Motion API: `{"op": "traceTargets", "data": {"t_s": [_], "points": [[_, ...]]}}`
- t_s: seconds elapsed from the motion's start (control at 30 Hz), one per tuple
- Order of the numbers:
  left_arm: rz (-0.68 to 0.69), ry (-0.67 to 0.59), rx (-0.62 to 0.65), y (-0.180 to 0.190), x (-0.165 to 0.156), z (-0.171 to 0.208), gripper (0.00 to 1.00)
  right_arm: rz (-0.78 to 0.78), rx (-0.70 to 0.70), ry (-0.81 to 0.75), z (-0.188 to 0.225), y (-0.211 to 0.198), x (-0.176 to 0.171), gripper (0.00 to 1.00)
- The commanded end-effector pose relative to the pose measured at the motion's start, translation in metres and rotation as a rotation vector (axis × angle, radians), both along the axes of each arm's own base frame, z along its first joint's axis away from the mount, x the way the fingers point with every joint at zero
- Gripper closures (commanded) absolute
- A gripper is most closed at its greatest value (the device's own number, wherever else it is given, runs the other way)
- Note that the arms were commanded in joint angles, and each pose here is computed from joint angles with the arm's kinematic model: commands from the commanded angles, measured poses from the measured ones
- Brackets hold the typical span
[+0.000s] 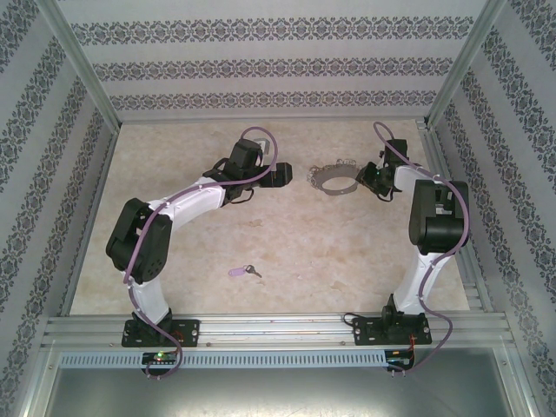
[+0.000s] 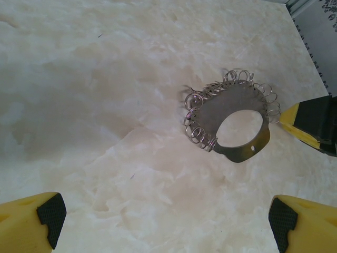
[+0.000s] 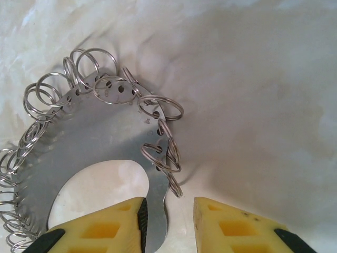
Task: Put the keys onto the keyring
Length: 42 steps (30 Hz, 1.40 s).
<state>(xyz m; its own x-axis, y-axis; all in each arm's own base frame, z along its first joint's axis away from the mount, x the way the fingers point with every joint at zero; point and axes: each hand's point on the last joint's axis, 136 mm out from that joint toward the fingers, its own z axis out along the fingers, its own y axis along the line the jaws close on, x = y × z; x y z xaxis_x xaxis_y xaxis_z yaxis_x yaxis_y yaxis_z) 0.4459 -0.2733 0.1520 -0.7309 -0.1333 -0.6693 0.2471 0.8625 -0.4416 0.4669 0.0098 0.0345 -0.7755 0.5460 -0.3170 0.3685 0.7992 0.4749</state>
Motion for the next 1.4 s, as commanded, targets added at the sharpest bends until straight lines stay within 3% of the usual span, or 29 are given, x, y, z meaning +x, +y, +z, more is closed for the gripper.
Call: {"op": "traceTargets", "data": {"t_s": [0.0, 0.47, 1.0, 1.37], "points": [[-0.021, -0.034, -0.018, -0.007, 0.005, 0.012, 0.00, -0.015, -0.013, 0.005, 0.003, -0.005, 0.004, 0.69], [-0.027, -0.026, -0.025, -0.010, 0.007, 0.006, 0.00, -0.011, 0.009, 0.002, 0.002, -0.002, 0.017, 0.77], [-0.032, -0.027, -0.031, -0.011, 0.005, 0.007, 0.00, -0.030, -0.019, 0.005, 0.004, -0.008, 0.004, 0.74], [-0.035, -0.025, -0.041, -0.014, 0.007, 0.005, 0.00, -0.024, 0.007, 0.005, 0.000, -0.004, 0.013, 0.76]]}}
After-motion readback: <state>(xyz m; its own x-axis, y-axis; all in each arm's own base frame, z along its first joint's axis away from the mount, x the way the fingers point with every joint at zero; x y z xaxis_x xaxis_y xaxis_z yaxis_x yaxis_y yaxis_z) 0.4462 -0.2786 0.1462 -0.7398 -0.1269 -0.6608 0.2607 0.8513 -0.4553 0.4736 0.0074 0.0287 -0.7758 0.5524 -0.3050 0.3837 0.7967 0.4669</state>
